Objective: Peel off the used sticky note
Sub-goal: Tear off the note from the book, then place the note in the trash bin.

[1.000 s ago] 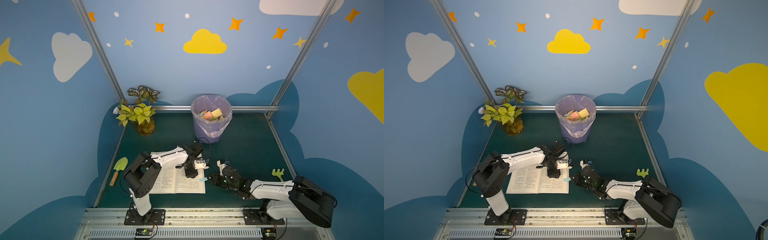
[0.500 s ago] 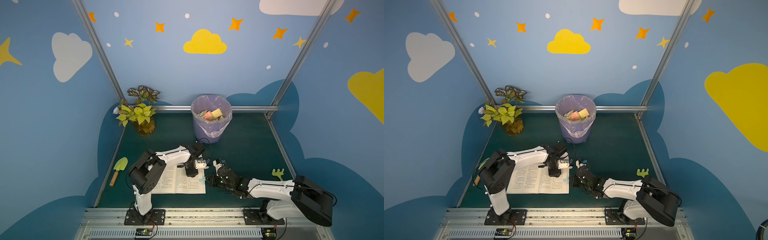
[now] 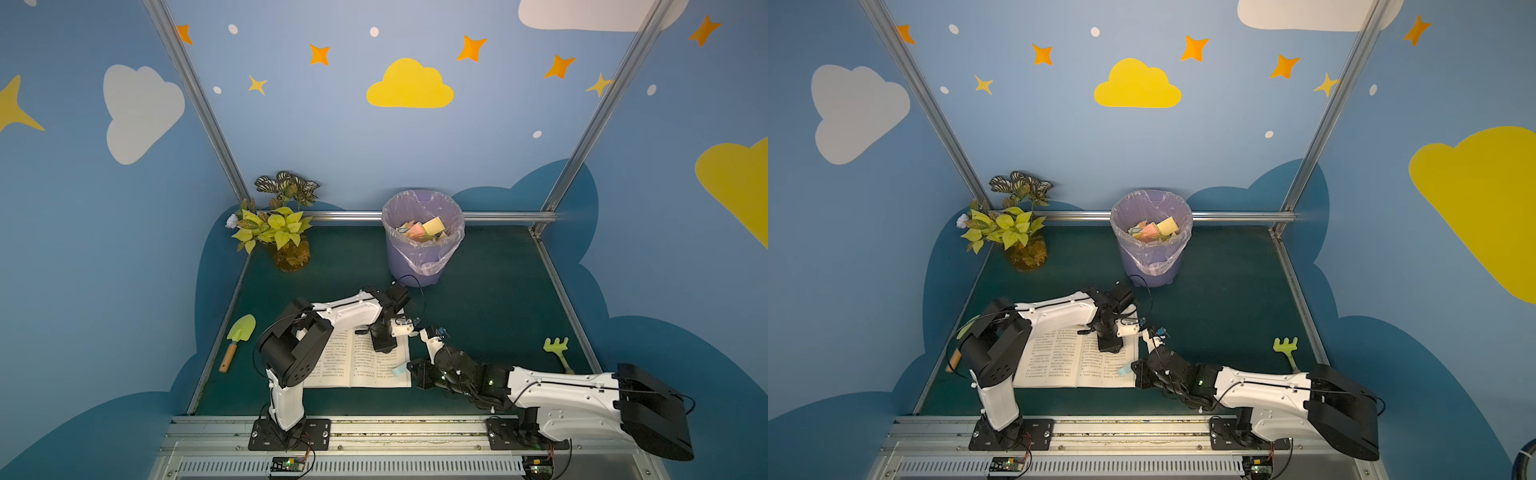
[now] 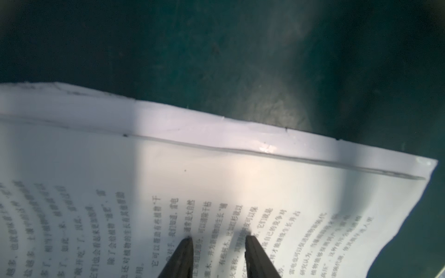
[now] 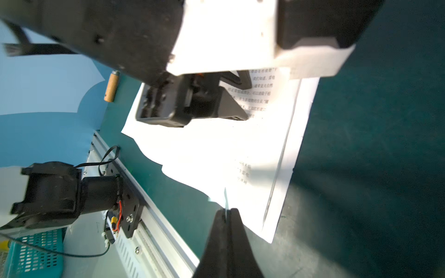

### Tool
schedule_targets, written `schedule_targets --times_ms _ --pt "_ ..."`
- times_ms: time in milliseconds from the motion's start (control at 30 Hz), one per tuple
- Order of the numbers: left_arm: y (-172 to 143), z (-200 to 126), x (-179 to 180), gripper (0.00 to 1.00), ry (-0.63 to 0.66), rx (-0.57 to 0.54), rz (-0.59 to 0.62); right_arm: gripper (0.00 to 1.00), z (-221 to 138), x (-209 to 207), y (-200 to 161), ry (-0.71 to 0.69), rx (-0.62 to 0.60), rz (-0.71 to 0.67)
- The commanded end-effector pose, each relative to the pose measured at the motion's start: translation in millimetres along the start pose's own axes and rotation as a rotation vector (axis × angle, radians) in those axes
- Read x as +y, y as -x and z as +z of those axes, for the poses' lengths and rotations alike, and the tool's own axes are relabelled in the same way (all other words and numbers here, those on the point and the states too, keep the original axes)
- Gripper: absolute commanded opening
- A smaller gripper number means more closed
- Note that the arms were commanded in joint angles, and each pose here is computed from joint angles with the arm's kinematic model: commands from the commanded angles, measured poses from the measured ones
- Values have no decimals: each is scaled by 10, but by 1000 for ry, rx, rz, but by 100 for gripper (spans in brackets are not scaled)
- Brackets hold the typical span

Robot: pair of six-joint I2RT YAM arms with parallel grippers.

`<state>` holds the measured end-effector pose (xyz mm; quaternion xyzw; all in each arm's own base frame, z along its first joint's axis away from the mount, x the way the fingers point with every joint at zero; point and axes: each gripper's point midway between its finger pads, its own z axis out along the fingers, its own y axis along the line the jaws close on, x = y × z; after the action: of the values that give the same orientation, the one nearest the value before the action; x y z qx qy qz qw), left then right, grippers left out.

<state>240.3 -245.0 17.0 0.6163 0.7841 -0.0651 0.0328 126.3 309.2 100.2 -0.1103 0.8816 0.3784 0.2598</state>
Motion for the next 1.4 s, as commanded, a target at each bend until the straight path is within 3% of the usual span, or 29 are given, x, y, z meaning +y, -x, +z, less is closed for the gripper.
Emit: schedule_targets --times_ms 0,233,400,500,700,833,967,1167,1367 --pt "-81 24 -39 40 -35 -8 -21 0 -218 12 104 -28 -41 -45" --pt "-43 -806 -136 42 -57 -246 -76 0 -1019 129 740 -81 -258 -100" --pt "-256 -1418 -157 47 -22 -443 -158 0 -1754 346 1367 -118 -414 -163" --pt "-448 -1615 -116 50 7 -521 -228 0 -2051 518 1695 -147 -459 -196" --pt "-774 -1634 31 56 20 -606 -383 0 -2382 861 2355 -208 -526 -248" --pt "-906 -1557 225 62 10 -635 -503 0 -2365 935 2793 -286 -537 -256" --pt "-1015 -1444 468 77 31 -645 -606 0 -2276 884 3231 -344 -546 -235" --pt "-1022 -1361 541 98 14 -653 -640 0 -1941 555 3775 -397 -527 -146" --pt "-1023 -1317 556 100 13 -654 -635 0 -1524 312 4160 -428 -489 -104"
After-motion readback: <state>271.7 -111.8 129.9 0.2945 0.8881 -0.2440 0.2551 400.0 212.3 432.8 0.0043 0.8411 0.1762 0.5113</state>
